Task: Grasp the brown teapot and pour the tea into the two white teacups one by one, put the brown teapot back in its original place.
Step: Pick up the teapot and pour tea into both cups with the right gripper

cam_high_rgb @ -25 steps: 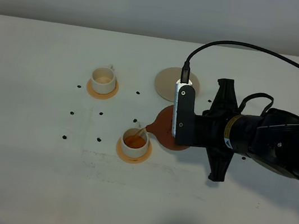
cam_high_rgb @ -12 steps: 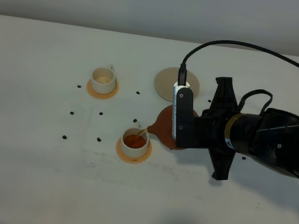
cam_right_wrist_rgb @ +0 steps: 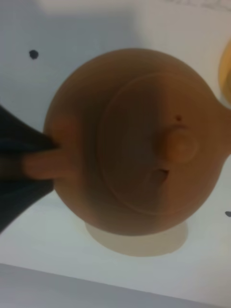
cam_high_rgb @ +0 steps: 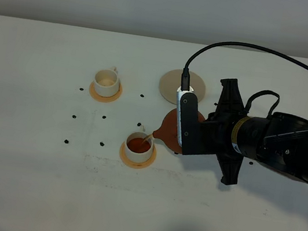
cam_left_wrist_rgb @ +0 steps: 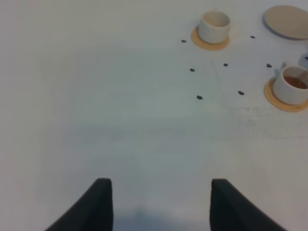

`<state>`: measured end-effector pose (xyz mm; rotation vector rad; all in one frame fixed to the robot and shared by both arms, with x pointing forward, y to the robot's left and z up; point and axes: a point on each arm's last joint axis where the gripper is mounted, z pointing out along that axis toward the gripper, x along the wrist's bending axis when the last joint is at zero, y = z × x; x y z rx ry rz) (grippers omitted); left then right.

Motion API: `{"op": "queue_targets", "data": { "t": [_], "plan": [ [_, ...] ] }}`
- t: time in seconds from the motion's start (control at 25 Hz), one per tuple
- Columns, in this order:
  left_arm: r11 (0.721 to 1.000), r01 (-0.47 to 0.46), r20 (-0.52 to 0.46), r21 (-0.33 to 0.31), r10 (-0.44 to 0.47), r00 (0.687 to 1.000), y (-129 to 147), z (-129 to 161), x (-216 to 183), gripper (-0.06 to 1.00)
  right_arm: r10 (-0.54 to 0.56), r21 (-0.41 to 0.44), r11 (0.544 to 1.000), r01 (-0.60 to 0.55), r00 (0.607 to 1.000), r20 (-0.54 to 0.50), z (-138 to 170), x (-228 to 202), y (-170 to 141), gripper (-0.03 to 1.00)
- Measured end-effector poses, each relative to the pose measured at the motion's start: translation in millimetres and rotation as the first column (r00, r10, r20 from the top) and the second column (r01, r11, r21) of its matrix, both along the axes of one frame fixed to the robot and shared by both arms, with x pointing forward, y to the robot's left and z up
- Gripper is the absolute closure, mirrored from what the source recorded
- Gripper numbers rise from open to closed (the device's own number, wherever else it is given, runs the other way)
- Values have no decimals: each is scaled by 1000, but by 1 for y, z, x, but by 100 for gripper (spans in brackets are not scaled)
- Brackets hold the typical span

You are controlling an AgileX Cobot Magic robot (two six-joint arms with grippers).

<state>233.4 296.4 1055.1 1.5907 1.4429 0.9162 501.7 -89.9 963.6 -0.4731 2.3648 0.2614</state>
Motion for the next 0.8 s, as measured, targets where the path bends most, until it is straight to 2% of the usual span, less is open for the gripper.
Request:
{"op": "queue_targets", "data": {
  "t": [0.8],
  "plan": [
    [1000, 0, 0, 0, 0, 1000, 0, 0, 0, 47, 20, -6, 1000, -20, 999, 30, 5, 3, 2, 88]
  ]
}}
